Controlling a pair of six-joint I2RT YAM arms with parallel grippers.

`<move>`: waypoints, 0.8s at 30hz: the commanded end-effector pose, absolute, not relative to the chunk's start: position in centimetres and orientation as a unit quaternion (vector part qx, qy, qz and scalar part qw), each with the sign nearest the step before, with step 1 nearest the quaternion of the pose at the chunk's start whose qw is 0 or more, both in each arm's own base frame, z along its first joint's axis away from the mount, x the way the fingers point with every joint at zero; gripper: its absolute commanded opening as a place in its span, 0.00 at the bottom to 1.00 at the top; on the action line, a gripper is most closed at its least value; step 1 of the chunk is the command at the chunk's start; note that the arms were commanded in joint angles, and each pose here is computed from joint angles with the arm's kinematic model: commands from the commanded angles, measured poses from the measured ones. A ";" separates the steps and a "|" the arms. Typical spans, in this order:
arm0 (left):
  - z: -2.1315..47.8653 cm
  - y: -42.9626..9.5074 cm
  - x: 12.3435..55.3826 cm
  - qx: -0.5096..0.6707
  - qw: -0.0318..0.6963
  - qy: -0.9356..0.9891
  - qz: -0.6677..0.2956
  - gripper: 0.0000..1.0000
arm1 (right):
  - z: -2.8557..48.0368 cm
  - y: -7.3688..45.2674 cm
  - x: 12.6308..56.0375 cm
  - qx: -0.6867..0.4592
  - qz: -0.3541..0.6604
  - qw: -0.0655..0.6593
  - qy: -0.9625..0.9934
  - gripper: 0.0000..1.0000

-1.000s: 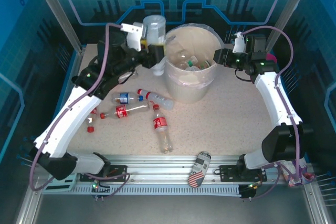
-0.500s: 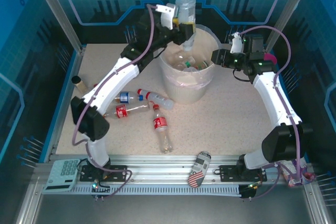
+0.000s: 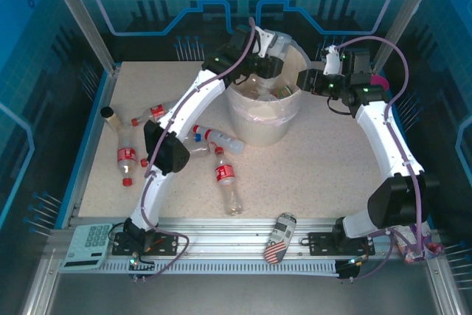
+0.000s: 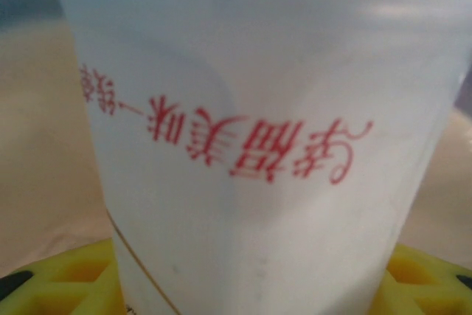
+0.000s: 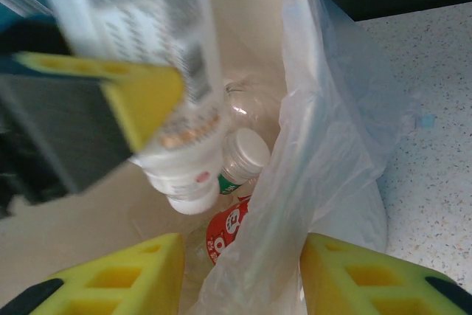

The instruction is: Put the plastic bottles in the bin

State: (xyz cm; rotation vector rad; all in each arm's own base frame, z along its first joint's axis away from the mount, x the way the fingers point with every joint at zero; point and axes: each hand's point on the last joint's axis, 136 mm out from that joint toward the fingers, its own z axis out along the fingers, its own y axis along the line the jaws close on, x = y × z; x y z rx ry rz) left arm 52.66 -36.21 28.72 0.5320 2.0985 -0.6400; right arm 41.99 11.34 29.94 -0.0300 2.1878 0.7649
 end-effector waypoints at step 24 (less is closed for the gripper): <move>30.2 -37.3 49.4 0.260 0.415 0.828 -0.273 0.99 | 29.1 12.6 41.5 -0.029 0.305 0.379 0.873 0.45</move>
